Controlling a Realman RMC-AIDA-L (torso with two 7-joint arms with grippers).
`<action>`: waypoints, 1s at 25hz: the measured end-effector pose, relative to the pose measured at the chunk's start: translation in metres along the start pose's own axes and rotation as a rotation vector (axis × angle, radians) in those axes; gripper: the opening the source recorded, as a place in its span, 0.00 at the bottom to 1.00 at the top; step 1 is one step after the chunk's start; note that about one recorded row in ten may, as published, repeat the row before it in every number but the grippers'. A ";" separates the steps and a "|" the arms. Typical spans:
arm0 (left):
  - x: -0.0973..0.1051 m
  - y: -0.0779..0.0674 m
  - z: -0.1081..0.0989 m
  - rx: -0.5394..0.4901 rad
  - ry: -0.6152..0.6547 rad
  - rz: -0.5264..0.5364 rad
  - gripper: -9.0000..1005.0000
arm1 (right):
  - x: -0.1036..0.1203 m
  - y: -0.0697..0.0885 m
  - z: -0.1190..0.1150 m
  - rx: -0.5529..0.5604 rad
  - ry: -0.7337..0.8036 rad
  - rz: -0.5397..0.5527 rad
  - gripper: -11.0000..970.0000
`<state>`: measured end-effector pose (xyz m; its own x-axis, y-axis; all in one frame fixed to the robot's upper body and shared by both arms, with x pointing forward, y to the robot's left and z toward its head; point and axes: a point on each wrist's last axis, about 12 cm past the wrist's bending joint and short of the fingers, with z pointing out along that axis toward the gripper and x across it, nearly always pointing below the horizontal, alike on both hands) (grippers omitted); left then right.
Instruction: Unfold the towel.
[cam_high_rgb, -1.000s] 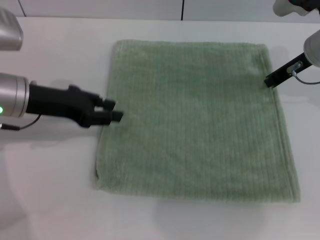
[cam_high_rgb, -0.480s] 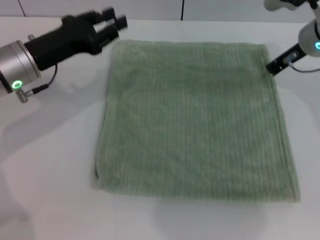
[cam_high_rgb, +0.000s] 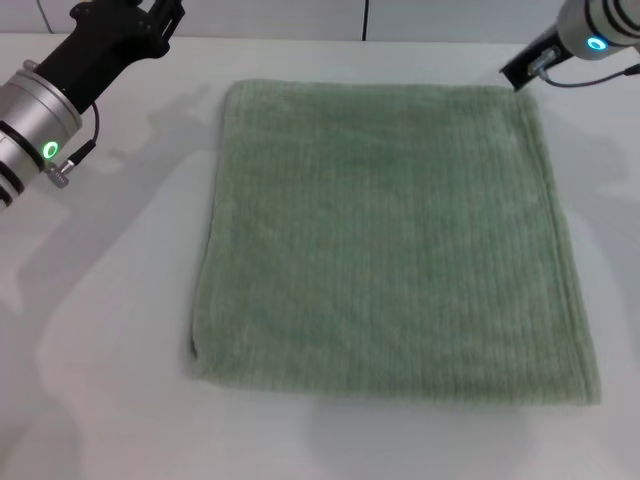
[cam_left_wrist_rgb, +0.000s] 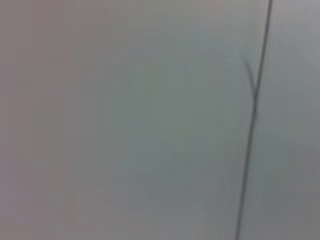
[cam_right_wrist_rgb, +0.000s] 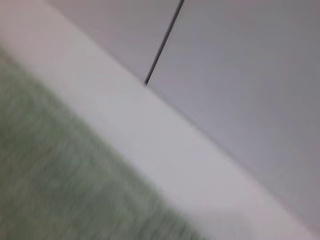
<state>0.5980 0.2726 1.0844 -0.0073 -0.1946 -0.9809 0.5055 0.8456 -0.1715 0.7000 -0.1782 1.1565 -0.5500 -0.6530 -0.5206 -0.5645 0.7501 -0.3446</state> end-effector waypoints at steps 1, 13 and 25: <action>0.001 0.000 0.002 -0.017 0.007 0.007 0.36 | -0.001 0.001 0.000 0.019 -0.033 -0.003 0.04; 0.004 0.007 0.009 -0.164 -0.034 0.004 0.35 | 0.067 0.015 -0.008 0.378 -0.679 -0.003 0.05; 0.012 0.003 0.010 -0.238 -0.044 0.057 0.36 | 0.185 0.020 -0.021 0.570 -0.946 0.405 0.05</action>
<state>0.6075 0.2677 1.0732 0.0554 -0.1603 -0.9855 0.2868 0.9480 -0.1381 0.5742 -0.2864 1.0697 0.1856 -0.1991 -0.9622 0.0357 0.9800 -0.1959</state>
